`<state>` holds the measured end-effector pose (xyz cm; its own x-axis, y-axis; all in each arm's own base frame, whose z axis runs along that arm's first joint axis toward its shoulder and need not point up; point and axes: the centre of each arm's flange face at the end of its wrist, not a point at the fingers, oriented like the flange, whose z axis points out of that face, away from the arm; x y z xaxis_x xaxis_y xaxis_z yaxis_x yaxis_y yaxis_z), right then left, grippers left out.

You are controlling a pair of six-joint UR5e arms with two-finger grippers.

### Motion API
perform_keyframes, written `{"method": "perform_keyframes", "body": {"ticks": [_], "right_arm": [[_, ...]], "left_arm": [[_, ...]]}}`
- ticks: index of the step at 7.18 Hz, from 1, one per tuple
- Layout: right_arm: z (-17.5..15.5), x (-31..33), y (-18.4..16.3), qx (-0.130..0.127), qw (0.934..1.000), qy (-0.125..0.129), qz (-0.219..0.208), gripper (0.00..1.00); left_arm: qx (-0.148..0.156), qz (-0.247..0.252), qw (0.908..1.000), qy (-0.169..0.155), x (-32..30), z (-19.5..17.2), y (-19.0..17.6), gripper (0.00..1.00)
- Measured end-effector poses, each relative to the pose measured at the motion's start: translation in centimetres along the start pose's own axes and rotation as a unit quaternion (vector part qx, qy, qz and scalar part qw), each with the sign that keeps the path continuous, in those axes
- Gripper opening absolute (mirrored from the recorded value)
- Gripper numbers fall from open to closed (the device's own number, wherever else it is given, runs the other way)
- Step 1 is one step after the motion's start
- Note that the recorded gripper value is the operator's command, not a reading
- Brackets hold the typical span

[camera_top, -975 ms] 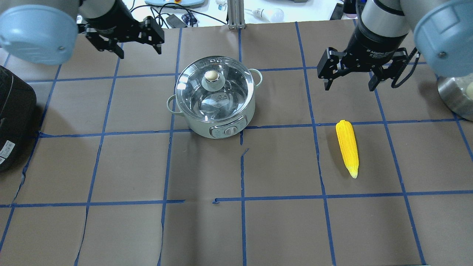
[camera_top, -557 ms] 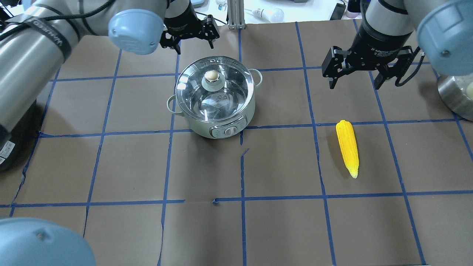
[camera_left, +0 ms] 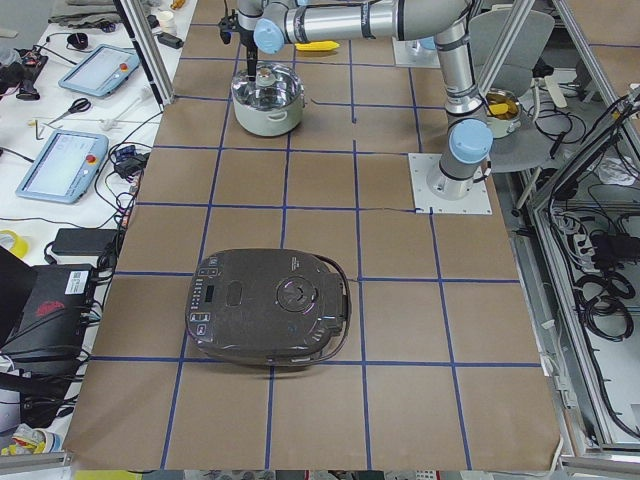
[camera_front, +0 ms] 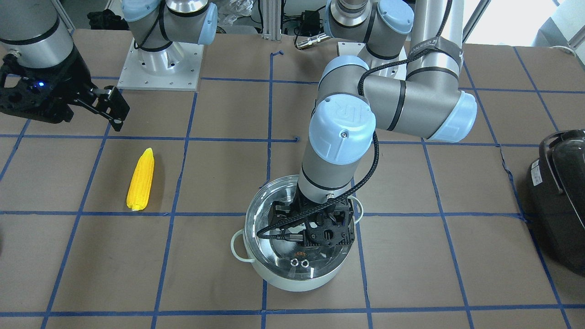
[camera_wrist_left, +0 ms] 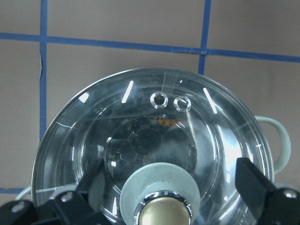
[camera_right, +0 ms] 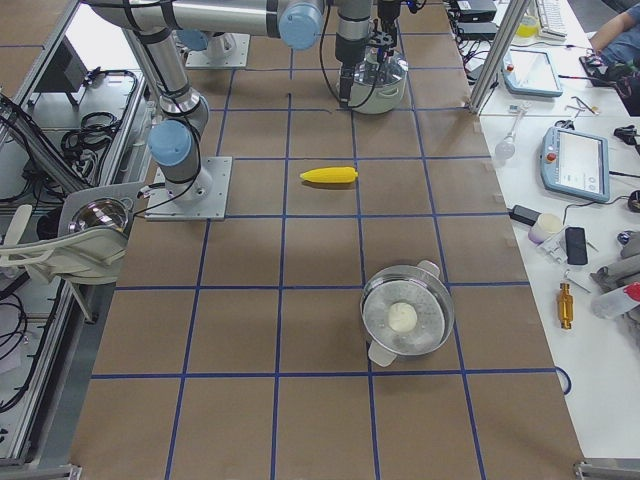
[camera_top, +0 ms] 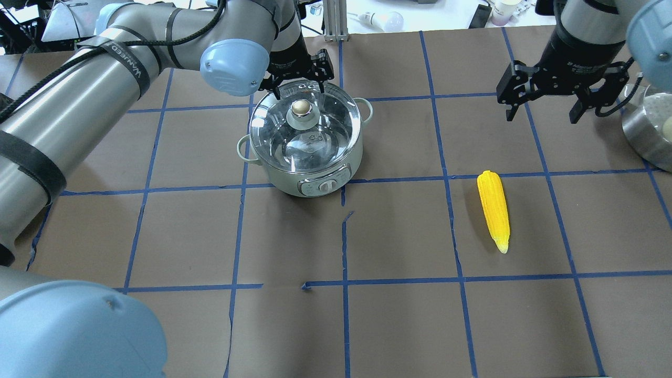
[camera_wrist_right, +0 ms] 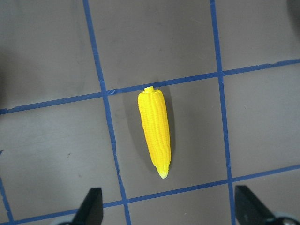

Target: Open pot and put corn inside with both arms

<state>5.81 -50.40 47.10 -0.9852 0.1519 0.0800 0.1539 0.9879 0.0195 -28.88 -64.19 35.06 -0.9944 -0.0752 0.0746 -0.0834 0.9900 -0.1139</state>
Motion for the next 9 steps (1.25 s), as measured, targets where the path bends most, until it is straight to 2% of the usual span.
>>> {"method": "perform_keyframes", "body": {"ticks": [2, 5, 6, 8, 9], "right_arm": [[4.7, 3.4, -1.2, 0.0, 0.9996, -0.004, -0.03, 1.0], [15.1, 4.0, -0.6, 0.016, 0.9986, -0.011, -0.049, 1.0], [17.6, 2.9, -0.5, 0.02, 0.998, -0.024, -0.056, 1.0], [20.4, 0.3, 0.3, 0.025, 0.9956, -0.046, -0.078, 1.0], [22.4, -0.2, 0.9, 0.021, 0.9951, -0.049, -0.083, 1.0]], "left_arm": [[-0.009, 0.007, 0.9999, -0.003, 0.7, 0.3, 1.2, 0.89], [-0.01, 0.014, 0.9998, -0.004, 1.2, -0.2, 2.1, 0.47], [-0.01, 0.014, 0.9998, -0.004, 1.2, -0.3, 2.3, 0.45], [-0.015, 0.015, 0.9998, -0.005, 1.1, 0.2, 2.8, 0.43], [-0.015, 0.015, 0.9998, -0.005, 1.0, 0.4, 2.8, 0.19]]}}
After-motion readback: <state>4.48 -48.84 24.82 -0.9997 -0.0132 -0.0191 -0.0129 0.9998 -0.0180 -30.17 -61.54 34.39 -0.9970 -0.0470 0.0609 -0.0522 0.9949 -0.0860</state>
